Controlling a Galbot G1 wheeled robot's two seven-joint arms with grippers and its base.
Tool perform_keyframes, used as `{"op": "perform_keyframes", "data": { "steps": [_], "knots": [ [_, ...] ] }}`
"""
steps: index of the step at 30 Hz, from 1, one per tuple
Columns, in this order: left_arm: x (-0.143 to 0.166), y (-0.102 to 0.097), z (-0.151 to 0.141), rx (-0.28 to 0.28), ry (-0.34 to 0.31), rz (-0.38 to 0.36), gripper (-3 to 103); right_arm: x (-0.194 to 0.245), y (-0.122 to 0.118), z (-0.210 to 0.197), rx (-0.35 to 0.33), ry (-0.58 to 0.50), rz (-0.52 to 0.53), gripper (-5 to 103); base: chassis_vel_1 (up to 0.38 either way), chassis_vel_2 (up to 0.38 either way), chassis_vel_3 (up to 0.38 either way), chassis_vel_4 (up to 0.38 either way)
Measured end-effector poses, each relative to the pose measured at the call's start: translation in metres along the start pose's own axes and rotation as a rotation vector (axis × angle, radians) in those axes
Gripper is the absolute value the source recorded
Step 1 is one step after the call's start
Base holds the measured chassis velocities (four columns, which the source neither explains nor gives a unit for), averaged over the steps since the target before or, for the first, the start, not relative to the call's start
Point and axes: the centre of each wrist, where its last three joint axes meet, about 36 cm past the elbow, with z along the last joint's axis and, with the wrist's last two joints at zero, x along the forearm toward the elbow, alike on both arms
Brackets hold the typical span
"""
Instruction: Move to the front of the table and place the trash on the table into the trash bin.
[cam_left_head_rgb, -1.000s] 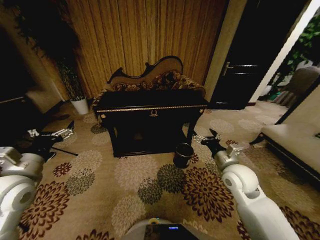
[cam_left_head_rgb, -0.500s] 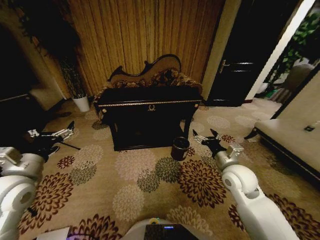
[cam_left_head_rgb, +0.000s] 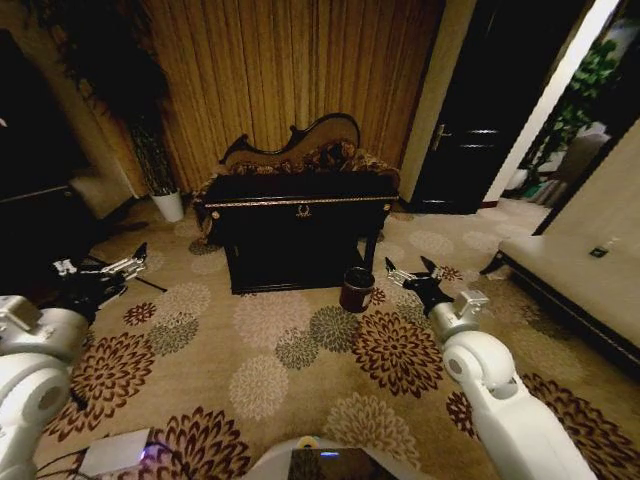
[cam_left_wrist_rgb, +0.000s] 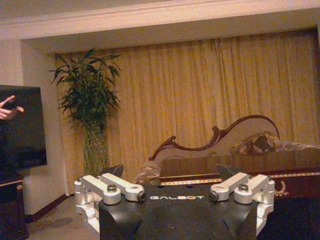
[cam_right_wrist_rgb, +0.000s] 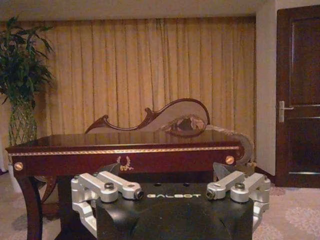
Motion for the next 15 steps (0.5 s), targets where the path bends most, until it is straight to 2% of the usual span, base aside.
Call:
{"op": "perform_keyframes", "data": {
  "steps": [7,15],
  "knots": [
    [0.0009,-0.0027,0.0007,0.025,-0.047,0.01,100,-0.0003,-0.0006,0.0003,-0.005,-0.044,0.006,100,0.0,0.0,0.0,0.0],
    [0.0037,-0.0034,-0.0004,0.022,-0.053,0.022,100,0.0038,0.0015,-0.0059,0.007,-0.064,-0.003,100,0.0,0.0,0.0,0.0]
  ]
}}
